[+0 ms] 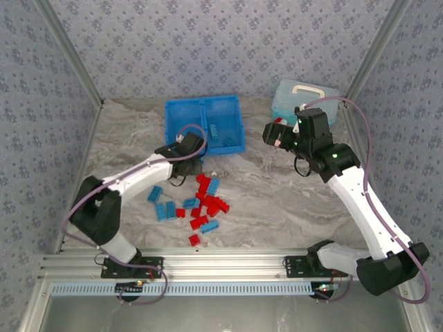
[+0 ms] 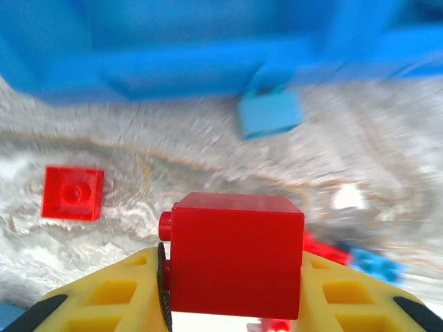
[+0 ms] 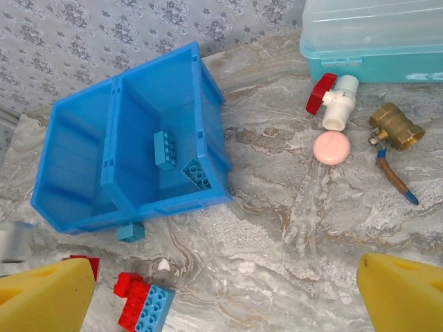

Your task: Sort the legos into containers by color

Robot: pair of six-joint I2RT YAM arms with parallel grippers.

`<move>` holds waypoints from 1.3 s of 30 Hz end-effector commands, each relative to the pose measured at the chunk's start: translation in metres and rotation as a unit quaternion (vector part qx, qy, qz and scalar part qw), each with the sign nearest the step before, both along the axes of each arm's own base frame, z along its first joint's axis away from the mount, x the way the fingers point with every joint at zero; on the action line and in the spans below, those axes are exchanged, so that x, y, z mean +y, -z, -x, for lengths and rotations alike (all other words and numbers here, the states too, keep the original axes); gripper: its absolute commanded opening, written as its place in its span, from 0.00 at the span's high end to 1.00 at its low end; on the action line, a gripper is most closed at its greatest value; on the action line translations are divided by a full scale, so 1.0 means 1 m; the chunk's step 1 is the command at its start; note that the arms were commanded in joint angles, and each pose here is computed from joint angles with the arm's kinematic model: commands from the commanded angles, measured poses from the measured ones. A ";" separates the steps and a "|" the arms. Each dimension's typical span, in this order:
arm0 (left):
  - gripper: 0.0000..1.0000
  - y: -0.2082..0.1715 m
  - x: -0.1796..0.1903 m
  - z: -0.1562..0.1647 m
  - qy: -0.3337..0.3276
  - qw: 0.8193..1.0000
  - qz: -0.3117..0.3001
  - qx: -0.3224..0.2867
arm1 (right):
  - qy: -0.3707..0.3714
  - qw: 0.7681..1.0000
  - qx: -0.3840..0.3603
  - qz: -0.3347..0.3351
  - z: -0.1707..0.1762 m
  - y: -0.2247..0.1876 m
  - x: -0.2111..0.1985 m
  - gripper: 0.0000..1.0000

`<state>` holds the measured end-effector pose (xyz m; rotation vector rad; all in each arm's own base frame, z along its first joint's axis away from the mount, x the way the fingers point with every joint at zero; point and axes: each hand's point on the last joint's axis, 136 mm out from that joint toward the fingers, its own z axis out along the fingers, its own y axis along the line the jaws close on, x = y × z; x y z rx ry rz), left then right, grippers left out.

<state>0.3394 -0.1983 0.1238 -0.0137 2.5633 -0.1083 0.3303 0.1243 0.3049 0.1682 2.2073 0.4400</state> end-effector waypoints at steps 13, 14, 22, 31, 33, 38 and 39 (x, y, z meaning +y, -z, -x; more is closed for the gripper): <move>0.65 -0.095 0.020 -0.150 -0.034 0.990 -0.069 -0.117 | 0.010 0.999 -0.013 -0.034 0.021 -0.016 -0.008 0.00; 0.65 -0.091 0.023 -0.160 -0.045 0.991 -0.067 -0.110 | 0.013 0.999 -0.015 -0.034 0.024 -0.017 -0.010 0.00; 0.61 -0.054 0.013 -0.196 -0.037 0.996 -0.032 -0.073 | 0.011 0.999 -0.019 -0.037 0.034 -0.020 -0.013 0.00; 0.42 -0.070 0.010 -0.187 -0.028 0.996 -0.023 -0.084 | 0.005 0.999 -0.021 -0.047 0.032 -0.021 -0.009 0.00; 0.40 -0.089 0.011 -0.187 -0.026 0.994 -0.013 -0.107 | 0.004 0.999 -0.021 -0.047 0.031 -0.021 -0.008 0.00; 0.39 -0.130 0.015 -0.151 -0.005 0.991 0.001 -0.131 | 0.002 0.999 -0.016 -0.047 0.028 -0.017 -0.006 0.00; 0.38 -0.136 0.017 -0.140 0.003 0.991 0.003 -0.135 | 0.003 0.999 -0.015 -0.047 0.028 -0.016 -0.006 0.00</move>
